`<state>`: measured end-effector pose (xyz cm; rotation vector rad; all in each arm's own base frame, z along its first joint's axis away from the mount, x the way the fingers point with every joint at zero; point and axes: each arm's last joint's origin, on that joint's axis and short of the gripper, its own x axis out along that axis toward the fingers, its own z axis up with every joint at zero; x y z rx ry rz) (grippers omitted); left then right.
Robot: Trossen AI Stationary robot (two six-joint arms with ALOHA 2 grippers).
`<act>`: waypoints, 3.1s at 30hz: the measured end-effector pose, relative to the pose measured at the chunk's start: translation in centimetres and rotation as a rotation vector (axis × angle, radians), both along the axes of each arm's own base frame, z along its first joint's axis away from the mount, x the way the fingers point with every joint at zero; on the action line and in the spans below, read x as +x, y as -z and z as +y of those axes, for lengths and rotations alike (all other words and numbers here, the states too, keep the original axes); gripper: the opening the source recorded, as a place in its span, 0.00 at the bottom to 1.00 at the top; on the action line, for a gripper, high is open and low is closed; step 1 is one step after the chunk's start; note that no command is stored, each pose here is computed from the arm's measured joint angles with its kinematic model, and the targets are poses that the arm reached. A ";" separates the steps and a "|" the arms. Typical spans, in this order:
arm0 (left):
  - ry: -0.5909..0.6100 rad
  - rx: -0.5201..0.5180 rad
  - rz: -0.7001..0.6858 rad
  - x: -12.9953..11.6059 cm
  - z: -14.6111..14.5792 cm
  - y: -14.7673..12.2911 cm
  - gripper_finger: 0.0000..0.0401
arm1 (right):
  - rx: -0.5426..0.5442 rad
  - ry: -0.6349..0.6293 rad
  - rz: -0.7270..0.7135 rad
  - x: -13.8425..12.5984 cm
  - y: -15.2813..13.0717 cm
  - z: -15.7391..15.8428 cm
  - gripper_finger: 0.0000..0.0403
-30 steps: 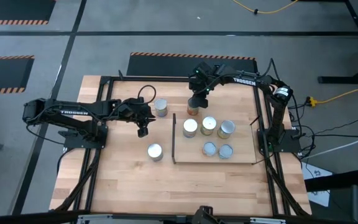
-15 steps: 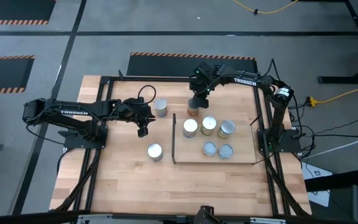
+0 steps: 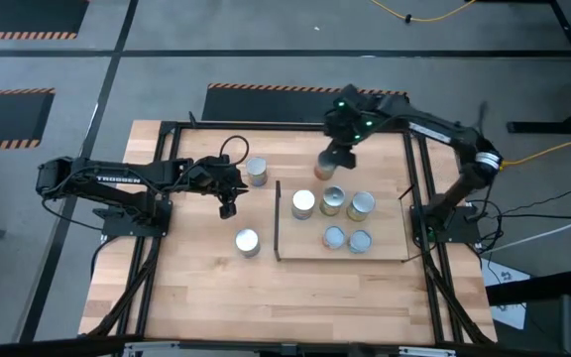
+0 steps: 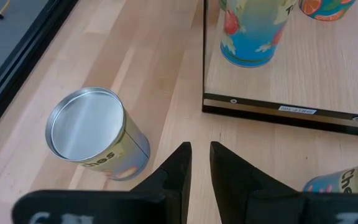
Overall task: Pick and place cans onto a shelf
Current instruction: Put the canned pineapple on the shelf
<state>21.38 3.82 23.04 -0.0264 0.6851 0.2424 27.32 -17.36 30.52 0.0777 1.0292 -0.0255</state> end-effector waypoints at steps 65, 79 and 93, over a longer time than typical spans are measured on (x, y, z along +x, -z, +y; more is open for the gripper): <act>-0.019 -0.003 -0.047 0.3 0.1 -0.3 0.13 | 0.178 0.274 0.155 -17.1 4.4 9.9 0.03; -0.019 -0.003 -0.048 0.3 0.1 -0.3 0.13 | 0.182 0.299 0.145 -17.0 4.4 9.8 0.04; -0.032 -0.020 -0.049 0.2 0.1 -0.3 0.13 | 0.188 0.324 0.151 -17.1 4.4 9.8 0.04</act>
